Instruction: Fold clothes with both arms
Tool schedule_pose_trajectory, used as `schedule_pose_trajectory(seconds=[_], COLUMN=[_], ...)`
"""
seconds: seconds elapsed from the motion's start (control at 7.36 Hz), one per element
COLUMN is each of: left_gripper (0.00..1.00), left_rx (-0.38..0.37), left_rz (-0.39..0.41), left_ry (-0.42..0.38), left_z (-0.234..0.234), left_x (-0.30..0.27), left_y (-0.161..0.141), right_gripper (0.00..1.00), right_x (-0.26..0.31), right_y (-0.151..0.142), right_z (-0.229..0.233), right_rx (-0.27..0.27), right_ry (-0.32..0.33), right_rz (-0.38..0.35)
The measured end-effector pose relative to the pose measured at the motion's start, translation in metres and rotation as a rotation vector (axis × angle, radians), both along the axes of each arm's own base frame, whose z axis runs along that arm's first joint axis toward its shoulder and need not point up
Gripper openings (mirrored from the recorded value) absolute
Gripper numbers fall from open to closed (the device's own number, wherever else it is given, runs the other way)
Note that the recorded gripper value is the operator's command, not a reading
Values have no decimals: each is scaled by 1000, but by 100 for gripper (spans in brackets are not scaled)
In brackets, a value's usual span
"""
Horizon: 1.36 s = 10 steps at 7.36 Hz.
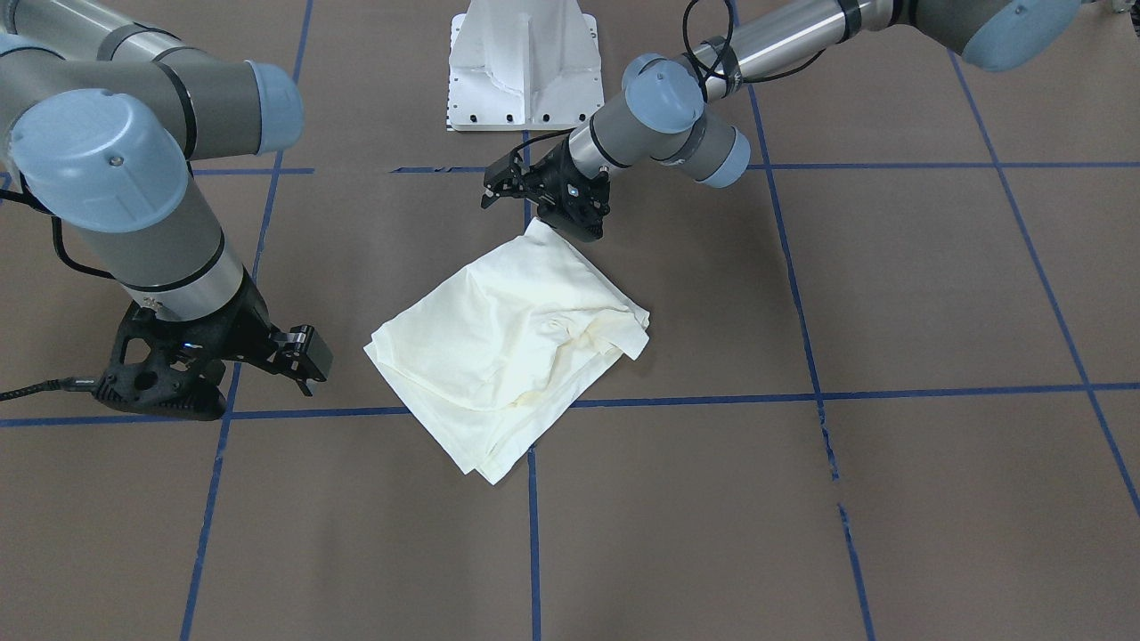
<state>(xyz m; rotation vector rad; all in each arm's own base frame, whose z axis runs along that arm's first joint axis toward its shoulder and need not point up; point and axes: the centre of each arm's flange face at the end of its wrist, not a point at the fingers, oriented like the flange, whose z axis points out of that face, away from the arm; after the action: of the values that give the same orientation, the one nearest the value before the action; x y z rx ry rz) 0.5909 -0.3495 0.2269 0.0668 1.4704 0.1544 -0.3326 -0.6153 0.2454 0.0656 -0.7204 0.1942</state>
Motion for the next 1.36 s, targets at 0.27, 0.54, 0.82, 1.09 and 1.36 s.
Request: schedule_pose_trajectory(seconds=[0.27, 0.54, 0.82, 1.09, 1.36], left_gripper=[100, 100, 100, 100, 100], left_rx=[3, 16, 118, 231, 327], left_rz=[58, 12, -69, -126, -157], left_ry=[16, 8, -77, -180, -251], left_z=[6, 21, 54, 72, 92], left_x=[-33, -83, -141, -192, -244], left_y=[10, -31, -95, -147, -183], right_gripper=[100, 100, 100, 100, 100], right_x=[8, 23, 16, -14, -59], right_y=[8, 26, 41, 52, 41], right_z=[1, 13, 20, 21, 9], right_rx=[10, 17, 15, -12, -84], right_ry=[-9, -18, -19, -18, -13], right_rz=[-1, -3, -16, -31, -4])
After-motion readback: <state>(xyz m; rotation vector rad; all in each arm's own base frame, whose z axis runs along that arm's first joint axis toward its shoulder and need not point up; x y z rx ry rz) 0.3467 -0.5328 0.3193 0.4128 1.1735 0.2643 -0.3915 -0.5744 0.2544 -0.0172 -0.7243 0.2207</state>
